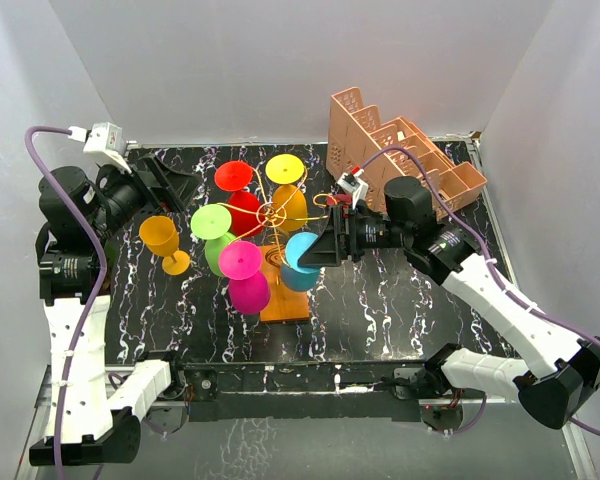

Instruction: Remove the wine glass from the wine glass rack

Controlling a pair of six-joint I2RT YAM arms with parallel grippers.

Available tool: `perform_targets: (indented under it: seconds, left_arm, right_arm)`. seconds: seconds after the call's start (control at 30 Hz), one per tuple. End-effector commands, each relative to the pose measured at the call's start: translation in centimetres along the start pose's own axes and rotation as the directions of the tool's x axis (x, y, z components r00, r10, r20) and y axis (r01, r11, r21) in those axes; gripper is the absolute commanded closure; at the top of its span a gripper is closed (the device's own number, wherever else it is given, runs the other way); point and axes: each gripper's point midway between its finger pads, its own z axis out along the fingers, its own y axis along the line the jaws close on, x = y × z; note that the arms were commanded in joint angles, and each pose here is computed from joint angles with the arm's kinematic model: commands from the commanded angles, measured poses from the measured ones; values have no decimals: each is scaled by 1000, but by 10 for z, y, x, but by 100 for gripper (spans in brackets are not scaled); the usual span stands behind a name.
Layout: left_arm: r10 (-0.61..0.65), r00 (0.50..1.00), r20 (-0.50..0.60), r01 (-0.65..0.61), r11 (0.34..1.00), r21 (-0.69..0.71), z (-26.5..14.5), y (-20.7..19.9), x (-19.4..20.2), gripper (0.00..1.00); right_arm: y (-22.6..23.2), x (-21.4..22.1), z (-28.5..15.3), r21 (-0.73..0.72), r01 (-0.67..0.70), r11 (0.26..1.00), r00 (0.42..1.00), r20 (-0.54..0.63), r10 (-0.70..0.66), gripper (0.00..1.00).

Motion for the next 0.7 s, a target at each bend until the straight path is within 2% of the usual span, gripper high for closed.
perform_targets:
  seconds: [0.0, 0.2, 0.4, 0.67]
  left_arm:
    - [27, 1000, 11, -28, 999, 22, -2, -7, -5, 3]
    - [23, 1000, 5, -23, 999, 29, -1, -7, -3, 3]
    - [23, 1000, 3, -23, 999, 34, -1, -7, -2, 3]
    - [13, 1000, -1, -13, 999, 40, -1, -8, -1, 3]
  right_arm:
    - [13, -24, -7, 18, 58, 998, 994, 94, -59, 8]
    - [10, -32, -15, 85, 76, 993, 987, 134, -87, 16]
    - [7, -28, -17, 101, 82, 992, 988, 120, -94, 37]
    - [11, -26, -20, 88, 87, 992, 988, 119, -98, 54]
